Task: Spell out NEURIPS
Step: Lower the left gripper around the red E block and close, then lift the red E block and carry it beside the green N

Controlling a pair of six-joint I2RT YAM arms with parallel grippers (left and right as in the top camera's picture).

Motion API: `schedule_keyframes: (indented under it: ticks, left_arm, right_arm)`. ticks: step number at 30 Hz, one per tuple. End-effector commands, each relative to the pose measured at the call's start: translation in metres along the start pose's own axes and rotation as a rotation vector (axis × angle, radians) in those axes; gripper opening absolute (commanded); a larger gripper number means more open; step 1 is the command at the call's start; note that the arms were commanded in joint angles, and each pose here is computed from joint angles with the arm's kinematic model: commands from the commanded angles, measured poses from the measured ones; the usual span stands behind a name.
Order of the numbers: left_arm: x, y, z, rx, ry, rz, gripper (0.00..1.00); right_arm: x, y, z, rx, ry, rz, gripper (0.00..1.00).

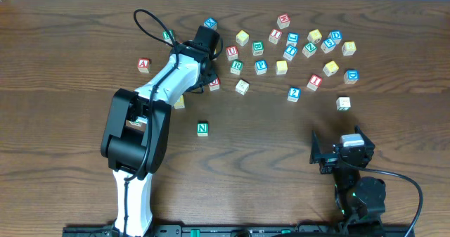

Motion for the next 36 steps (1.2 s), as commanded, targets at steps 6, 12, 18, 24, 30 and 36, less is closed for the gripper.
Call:
schedule_keyframes:
  ticks: [6,12,18,24,30,36]
  left_arm:
    - [0.0002,0.0013,0.0068,-0.025,0.009,0.015,0.41]
    - [0.0008,0.0013,0.0061,-0.020,0.008,0.019,0.33]
    - [0.0010,0.0012,0.0058,-0.019,0.007,0.020,0.32]
    - [0.0012,0.0012,0.0056,-0.018,-0.001,0.021,0.32]
    - [0.0013,0.0020,0.0057,-0.018,-0.025,0.021,0.32]
    - [0.0006,0.0101,0.0086,-0.030,-0.071,0.007,0.31]
  right_arm:
    - [-0.0006,0.0002,-0.0005,0.001,-0.005,-0.003,0.99]
    - [-0.0006,0.0002,-0.0005,0.001,-0.005,-0.003,0.99]
    - [-0.0006,0.0002,-0.0005,0.001,-0.005,-0.003,0.99]
    - [-0.0006,0.0002,-0.0005,0.001,-0.005,-0.003,0.99]
    - [-0.0006,0.0002,-0.0005,0.001,-0.005,-0.003,0.99]
    - [-0.0006,0.0002,-0.0005,0.001,-0.005,-0.003,0.99]
Point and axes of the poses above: each gripper's point midway between its finger pads, its own y axis back along the fingers, its own x axis along the line the jaws close on, z = x × y, the point moved 8 cm from there along y, back along the fingers, and after that the axes turned 2 degrees about -y, right-handed, at the moved point
